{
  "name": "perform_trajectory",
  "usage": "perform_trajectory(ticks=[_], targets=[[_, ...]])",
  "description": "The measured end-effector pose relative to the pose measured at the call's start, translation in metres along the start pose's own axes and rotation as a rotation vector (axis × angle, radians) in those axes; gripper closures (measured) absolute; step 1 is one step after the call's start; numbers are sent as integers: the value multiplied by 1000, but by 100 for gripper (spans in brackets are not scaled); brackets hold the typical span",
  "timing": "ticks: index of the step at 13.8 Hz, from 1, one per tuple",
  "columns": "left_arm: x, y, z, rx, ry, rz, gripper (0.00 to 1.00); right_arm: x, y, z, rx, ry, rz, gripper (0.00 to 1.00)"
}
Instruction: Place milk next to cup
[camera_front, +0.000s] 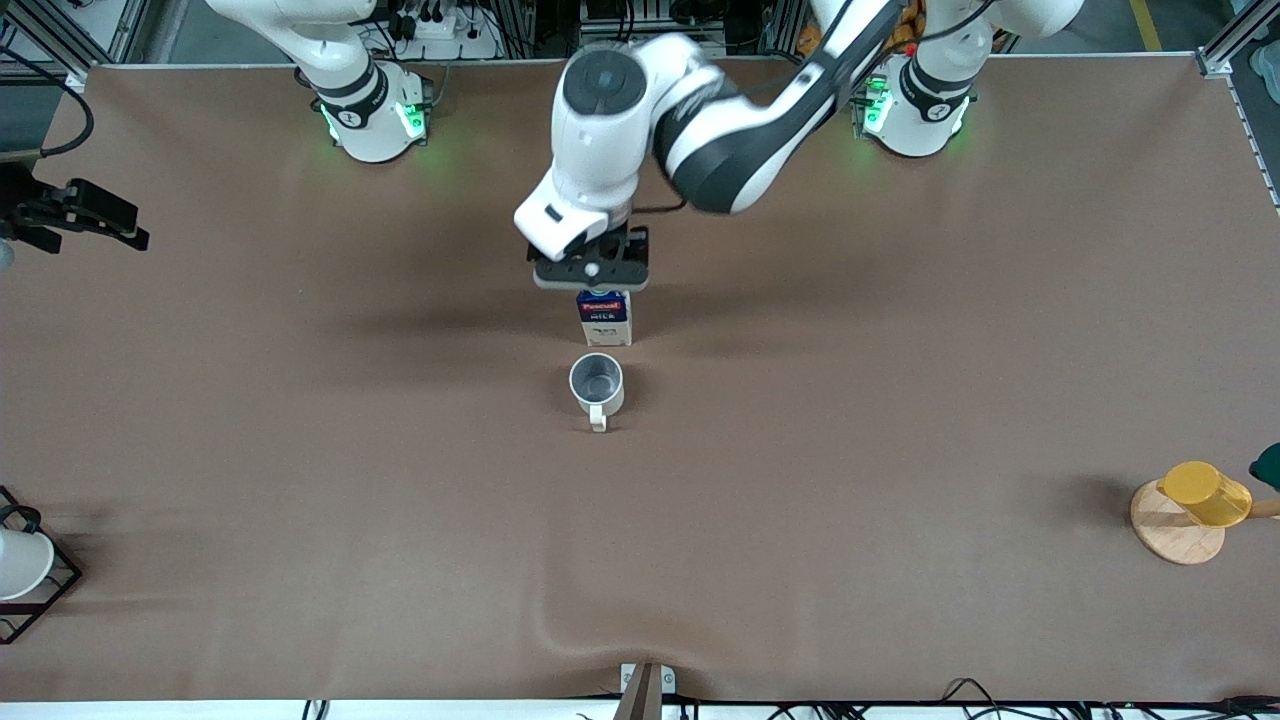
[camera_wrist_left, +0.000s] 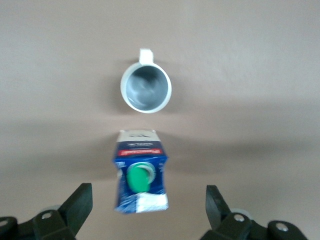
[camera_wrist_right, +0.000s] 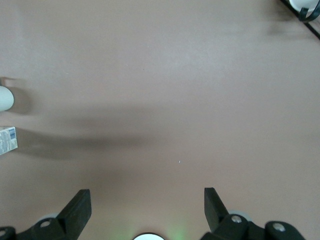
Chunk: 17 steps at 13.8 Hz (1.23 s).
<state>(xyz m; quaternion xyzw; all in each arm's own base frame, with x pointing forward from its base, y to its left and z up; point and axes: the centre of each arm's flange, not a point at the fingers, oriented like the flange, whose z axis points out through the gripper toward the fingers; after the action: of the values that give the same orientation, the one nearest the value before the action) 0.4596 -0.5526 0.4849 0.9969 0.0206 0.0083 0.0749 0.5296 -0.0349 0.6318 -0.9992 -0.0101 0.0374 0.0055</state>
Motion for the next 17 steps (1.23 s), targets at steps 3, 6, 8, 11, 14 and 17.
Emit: perform_trajectory(ticks=[3,6,8,11,14,17], targets=[[39,-89,-116,61,52,-140,0,-1,-6,-5,3,3,31,0],[77,-208,-203,90,81,-293,0,-1,-8,-6,4,4,48,0],[89,-261,-232,92,106,-333,0,-1,-7,-6,4,5,52,0],[103,-321,-243,114,103,-331,0,-2,-4,-7,5,5,59,0],[116,-380,-240,142,74,-263,0,-1,-4,-7,5,7,58,0],[122,-427,-235,154,38,-162,0,-1,-7,-7,4,11,52,0]])
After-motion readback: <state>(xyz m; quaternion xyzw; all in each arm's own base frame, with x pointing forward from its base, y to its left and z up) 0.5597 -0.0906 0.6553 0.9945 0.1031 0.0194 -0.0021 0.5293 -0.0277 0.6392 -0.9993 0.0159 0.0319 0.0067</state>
